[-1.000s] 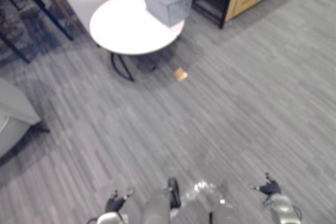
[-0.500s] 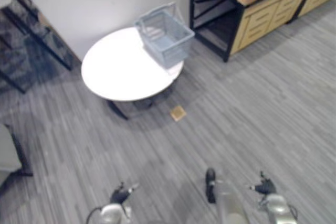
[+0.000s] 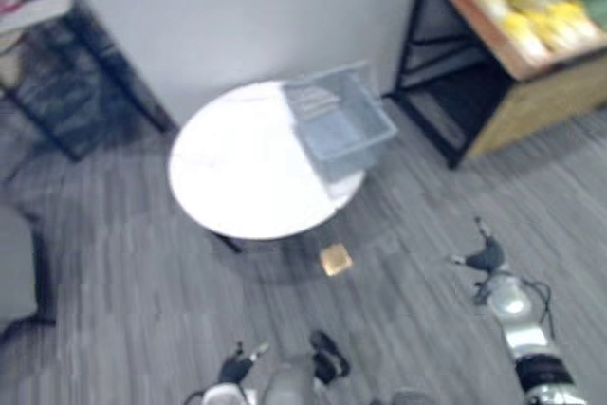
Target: Pick vegetable in the basket
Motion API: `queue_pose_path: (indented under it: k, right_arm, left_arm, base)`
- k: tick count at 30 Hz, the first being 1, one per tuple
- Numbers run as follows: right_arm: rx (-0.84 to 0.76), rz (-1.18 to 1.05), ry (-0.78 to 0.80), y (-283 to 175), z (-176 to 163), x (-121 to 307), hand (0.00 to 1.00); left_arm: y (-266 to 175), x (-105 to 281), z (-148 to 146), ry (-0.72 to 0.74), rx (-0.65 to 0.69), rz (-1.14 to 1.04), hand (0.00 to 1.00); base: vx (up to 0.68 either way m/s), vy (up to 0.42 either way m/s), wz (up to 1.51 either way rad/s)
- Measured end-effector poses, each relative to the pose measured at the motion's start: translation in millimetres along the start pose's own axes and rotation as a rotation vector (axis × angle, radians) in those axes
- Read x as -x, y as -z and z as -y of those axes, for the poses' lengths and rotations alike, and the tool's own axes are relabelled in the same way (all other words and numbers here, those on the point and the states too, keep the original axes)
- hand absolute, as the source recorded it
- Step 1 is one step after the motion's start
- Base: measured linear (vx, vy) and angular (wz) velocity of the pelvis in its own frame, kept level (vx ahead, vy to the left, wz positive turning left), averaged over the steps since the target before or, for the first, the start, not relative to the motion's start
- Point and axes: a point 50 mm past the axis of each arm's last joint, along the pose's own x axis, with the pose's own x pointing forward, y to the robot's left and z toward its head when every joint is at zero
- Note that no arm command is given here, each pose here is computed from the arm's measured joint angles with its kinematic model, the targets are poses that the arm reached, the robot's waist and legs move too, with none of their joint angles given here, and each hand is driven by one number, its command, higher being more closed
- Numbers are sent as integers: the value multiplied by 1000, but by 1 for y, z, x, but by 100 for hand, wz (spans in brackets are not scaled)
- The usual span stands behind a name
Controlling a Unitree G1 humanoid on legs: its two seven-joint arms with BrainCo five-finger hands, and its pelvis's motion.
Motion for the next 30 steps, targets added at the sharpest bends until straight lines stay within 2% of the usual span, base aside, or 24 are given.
queue_pose_path:
  k: [3, 7, 9, 15, 21, 30]
  right_arm:
    - [39, 139, -18, -35, -5, -10, 0]
    - [17, 299, 35, -74, 4, -15, 0]
    - [33, 355, 42, -92, 4, -20, 0]
    - [91, 414, 53, -105, 3, -21, 0]
    - [214, 558, -41, -154, -20, -35, 0]
    - [475, 626, 211, -228, 70, -77, 0]
  left_arm:
    - [6, 0, -7, -9, -64, -33, 0]
    - [5, -1, -14, -11, -134, -26, 0]
    - [7, 0, -29, -30, -186, -33, 0]
    - [22, 5, -11, 33, -208, -72, 0]
    - [10, 2, -8, 22, -174, -32, 0]
    - [-35, -11, -5, -4, -127, 112, 0]
  base:
    - [528, -150, 184]
    - [456, -327, 167]
    - [341, -426, 73]
    - [311, -397, 10]
    - [210, -67, -47]
    - [35, 201, -19]
